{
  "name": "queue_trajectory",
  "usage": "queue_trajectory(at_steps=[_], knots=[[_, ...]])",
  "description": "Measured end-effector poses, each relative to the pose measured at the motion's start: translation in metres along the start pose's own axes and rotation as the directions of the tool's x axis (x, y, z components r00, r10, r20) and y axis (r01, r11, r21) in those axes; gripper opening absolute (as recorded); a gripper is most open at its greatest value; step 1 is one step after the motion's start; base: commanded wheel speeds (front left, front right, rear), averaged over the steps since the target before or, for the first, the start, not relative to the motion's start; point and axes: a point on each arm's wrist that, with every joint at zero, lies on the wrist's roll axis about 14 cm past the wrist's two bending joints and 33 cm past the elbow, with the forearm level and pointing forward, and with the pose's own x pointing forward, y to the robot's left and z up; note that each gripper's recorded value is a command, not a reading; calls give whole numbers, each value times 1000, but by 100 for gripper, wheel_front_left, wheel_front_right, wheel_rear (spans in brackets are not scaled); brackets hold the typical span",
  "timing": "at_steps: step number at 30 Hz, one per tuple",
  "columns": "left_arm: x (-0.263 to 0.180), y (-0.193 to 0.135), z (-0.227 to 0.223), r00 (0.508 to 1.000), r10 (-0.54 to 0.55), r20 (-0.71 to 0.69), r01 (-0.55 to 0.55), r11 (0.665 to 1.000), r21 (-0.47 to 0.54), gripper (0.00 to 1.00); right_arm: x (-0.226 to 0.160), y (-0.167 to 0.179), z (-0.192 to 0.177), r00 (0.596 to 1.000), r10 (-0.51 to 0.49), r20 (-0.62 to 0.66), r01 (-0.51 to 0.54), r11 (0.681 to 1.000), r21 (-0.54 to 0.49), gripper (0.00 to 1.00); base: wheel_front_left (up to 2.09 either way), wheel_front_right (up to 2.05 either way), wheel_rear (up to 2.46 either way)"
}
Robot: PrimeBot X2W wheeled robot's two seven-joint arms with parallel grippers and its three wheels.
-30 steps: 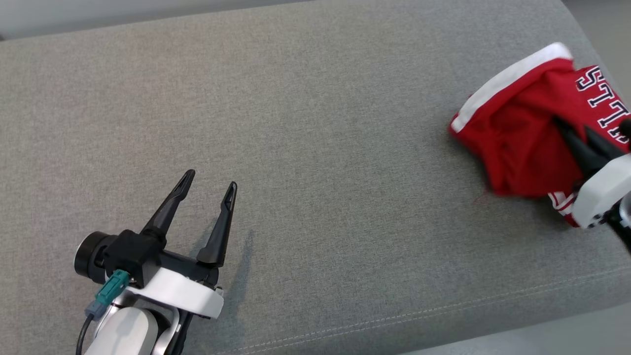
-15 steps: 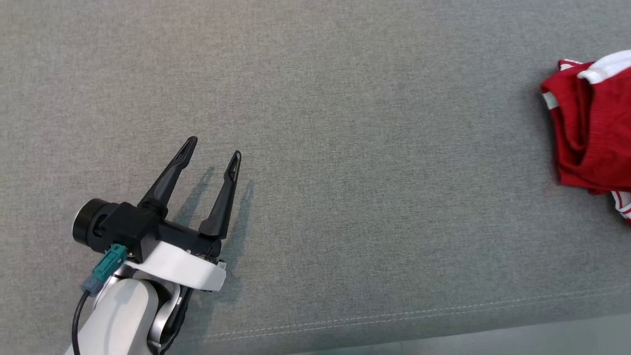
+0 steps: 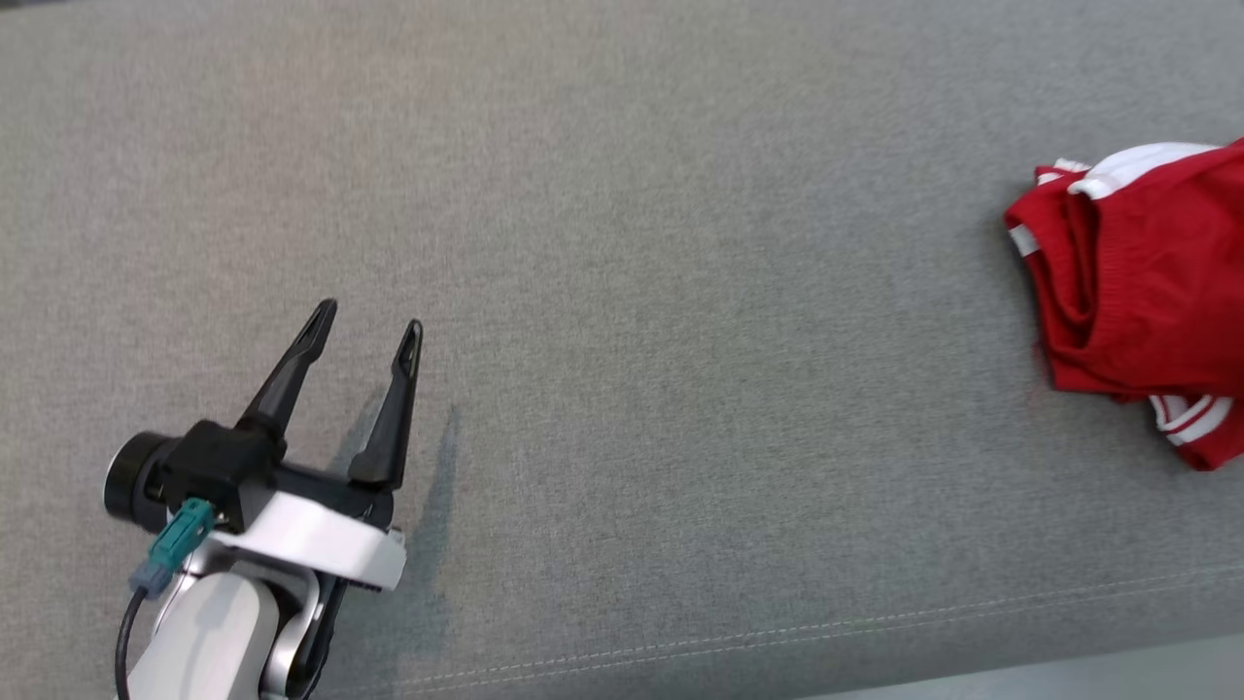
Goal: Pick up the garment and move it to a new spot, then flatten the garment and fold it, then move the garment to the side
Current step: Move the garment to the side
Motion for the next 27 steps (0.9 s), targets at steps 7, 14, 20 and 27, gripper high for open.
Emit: queue_trajectory(at_steps=[7,14,20,27], knots=[[-24,4,24,998,51,36,-52,998,23,100,-39,8,58,970,-7,241,-3,999,42,100,0,0,0],[-58,22,43,985,156,75,-158,987,29,100,-89,95,88,899,74,431,-158,974,162,100,0,0,0],[-95,50,50,957,279,85,-282,959,33,100,-126,152,83,886,136,443,-251,944,212,100,0,0,0],[-136,64,46,929,362,74,-365,930,33,100,-158,162,62,907,128,402,-248,933,262,100,0,0,0]])
